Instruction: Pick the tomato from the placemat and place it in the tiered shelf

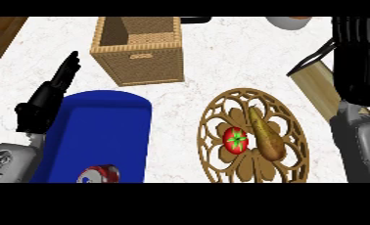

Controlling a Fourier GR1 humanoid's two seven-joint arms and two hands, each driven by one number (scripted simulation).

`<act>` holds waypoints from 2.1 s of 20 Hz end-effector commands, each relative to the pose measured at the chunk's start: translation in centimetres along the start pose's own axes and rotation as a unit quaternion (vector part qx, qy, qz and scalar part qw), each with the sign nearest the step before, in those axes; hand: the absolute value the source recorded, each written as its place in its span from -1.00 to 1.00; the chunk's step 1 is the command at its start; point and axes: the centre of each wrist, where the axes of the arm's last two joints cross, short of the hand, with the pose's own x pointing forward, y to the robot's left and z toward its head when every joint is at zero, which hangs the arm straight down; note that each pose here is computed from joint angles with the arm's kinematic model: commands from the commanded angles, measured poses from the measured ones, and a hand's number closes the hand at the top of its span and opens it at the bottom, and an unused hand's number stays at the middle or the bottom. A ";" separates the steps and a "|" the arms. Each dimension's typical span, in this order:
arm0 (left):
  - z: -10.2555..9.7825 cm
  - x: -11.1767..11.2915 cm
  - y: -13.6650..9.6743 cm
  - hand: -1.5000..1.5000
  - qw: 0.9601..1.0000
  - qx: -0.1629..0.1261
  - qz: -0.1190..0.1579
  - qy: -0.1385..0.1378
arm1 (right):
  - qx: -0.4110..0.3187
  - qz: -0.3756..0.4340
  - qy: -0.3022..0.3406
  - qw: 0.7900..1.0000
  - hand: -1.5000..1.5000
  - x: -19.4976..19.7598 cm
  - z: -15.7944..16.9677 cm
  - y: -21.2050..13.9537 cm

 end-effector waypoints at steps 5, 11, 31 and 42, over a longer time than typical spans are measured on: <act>-1.9 1.7 -1.7 0.00 0.992 0.056 0.107 0.038 | 0.105 0.019 0.076 0.991 1.00 -2.2 -0.4 0.2; -1.4 1.4 -3.3 0.00 0.984 0.035 0.157 0.074 | 0.036 -0.100 0.222 0.969 -1.00 -5.9 4.1 -0.5; -2.8 3.7 -1.3 0.00 0.984 0.038 0.162 0.065 | 0.380 0.423 0.215 0.794 -1.00 9.8 2.0 2.3; -2.1 4.4 -1.9 0.00 0.984 0.030 0.159 0.069 | 0.409 0.473 0.282 0.728 -1.00 6.9 4.5 12.0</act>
